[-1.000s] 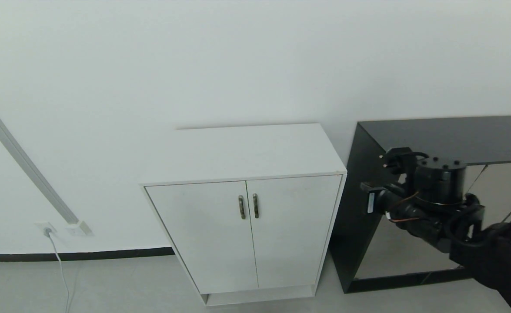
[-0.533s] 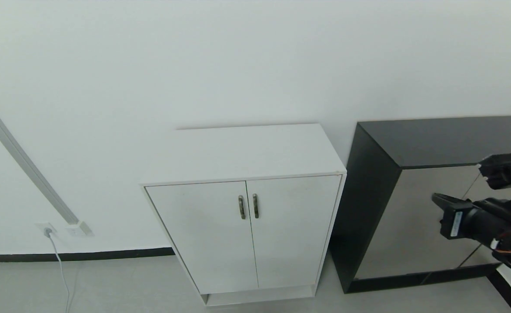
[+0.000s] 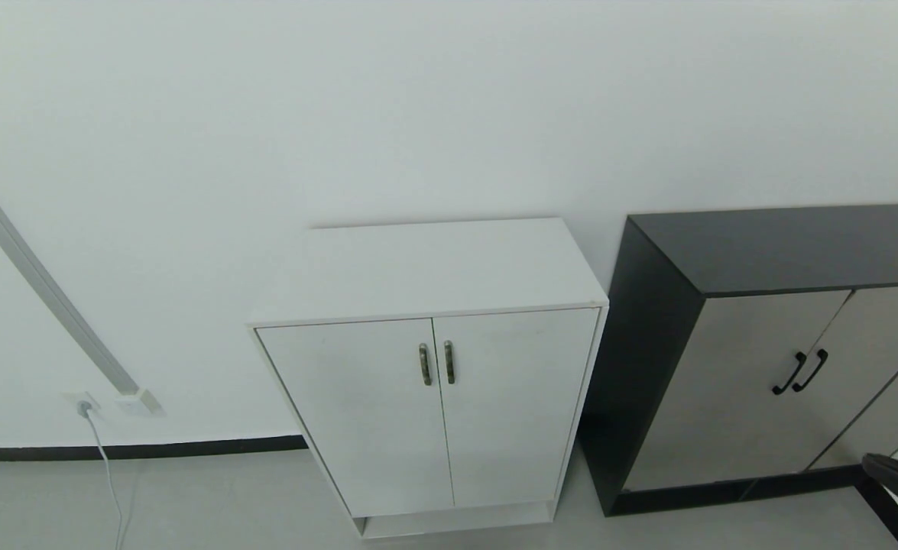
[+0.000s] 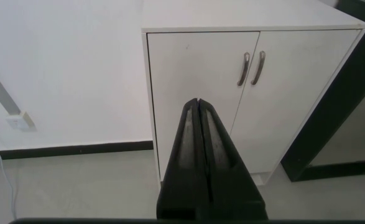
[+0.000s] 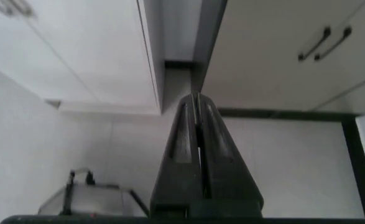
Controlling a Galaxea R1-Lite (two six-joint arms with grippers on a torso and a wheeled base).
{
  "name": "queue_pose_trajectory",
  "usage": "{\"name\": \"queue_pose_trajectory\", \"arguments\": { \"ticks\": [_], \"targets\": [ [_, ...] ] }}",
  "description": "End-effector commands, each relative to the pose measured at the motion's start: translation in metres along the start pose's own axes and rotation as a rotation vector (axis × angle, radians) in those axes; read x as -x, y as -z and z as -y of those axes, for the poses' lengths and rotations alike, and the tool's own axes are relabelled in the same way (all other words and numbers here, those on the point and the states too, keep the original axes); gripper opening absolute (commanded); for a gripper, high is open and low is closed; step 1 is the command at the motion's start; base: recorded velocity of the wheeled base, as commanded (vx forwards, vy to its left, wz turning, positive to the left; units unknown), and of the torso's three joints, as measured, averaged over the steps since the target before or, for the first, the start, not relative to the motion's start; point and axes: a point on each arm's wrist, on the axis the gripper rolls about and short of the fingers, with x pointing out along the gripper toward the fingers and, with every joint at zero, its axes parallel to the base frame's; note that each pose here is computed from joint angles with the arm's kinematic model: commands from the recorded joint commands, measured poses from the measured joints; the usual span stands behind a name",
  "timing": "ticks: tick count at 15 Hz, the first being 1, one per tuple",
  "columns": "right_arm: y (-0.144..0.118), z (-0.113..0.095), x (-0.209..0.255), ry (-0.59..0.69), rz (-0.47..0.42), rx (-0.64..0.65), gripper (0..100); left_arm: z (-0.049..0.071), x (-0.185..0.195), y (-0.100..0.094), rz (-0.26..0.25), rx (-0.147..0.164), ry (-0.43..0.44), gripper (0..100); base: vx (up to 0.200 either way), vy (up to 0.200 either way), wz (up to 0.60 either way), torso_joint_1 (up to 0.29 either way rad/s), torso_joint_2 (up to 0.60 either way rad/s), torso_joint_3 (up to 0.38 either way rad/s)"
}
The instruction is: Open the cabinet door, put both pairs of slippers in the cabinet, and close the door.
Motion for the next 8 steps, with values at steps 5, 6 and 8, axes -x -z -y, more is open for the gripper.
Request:
{"name": "queue_pose_trajectory", "arguments": {
  "ticks": [5,6,8],
  "targets": [
    [0.063,0.004,0.023,-0.094,-0.091,0.016,0,0.0,0.0,0.0,0.0,0.001,0.002,0,0.0,0.0,0.0,0.0,0.0,0.0],
    [0.07,0.004,0.023,-0.108,-0.114,0.018,0,0.0,0.0,0.0,-0.002,0.001,-0.002,0,0.0,0.0,0.0,0.0,0.0,0.0],
    [0.078,0.004,0.026,-0.132,-0.154,0.015,0,0.0,0.0,0.0,-0.002,0.001,0.0,0,0.0,0.0,0.0,0.0,0.0,0.0]
  ]
}}
